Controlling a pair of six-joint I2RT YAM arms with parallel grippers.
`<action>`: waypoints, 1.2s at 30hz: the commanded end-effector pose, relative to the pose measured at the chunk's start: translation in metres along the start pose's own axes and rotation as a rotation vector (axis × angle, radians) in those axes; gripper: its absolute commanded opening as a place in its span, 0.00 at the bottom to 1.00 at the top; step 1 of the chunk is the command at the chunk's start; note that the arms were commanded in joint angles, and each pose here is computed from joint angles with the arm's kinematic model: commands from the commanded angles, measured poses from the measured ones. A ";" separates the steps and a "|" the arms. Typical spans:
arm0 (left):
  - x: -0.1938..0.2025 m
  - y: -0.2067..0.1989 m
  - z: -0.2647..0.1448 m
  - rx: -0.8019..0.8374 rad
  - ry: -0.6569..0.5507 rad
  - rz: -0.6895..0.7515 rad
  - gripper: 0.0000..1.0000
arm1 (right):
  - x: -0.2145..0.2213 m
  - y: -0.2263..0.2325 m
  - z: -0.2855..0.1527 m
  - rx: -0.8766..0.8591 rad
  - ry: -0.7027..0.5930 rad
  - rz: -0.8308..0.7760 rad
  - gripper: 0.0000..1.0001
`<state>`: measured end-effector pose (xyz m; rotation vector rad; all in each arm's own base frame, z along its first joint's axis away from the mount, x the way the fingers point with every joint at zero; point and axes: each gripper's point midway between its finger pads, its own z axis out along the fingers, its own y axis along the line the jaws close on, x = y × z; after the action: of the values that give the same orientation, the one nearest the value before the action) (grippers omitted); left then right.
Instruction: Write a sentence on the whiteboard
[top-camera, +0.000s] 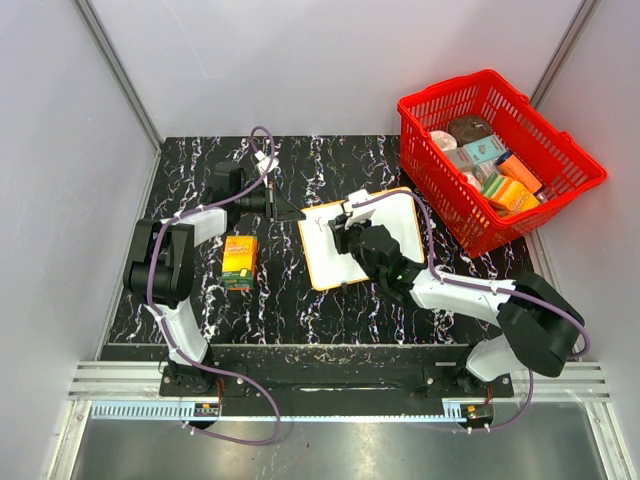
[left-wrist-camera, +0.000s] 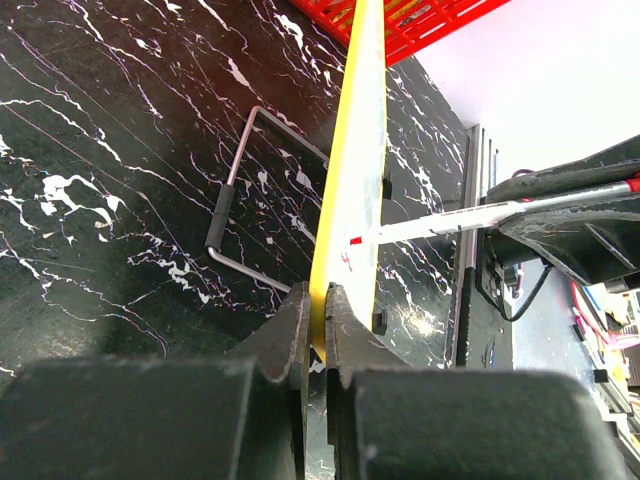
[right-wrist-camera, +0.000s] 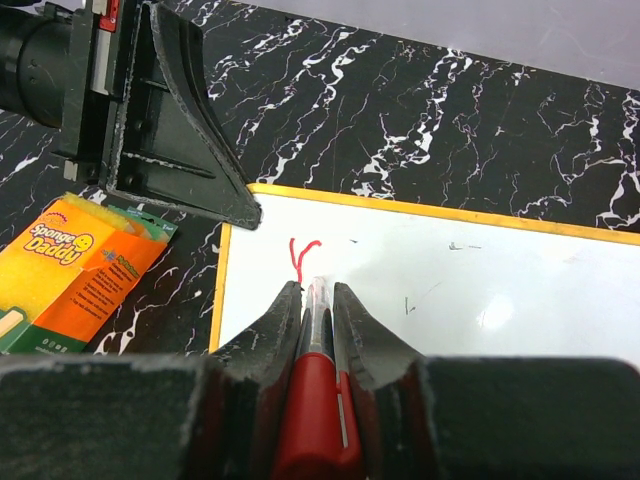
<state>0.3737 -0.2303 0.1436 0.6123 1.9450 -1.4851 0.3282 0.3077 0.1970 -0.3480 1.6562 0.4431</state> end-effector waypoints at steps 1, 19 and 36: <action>-0.002 -0.009 0.006 0.021 0.014 0.114 0.00 | -0.019 0.000 0.006 0.030 -0.048 0.020 0.00; -0.001 -0.008 0.007 0.017 0.021 0.116 0.00 | -0.026 -0.010 0.001 0.067 -0.077 0.040 0.00; 0.000 -0.009 0.007 0.016 0.025 0.116 0.00 | -0.009 -0.001 -0.007 0.000 -0.013 0.041 0.00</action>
<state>0.3731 -0.2308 0.1425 0.6244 1.9527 -1.4778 0.3280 0.3054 0.1965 -0.3247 1.6646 0.4455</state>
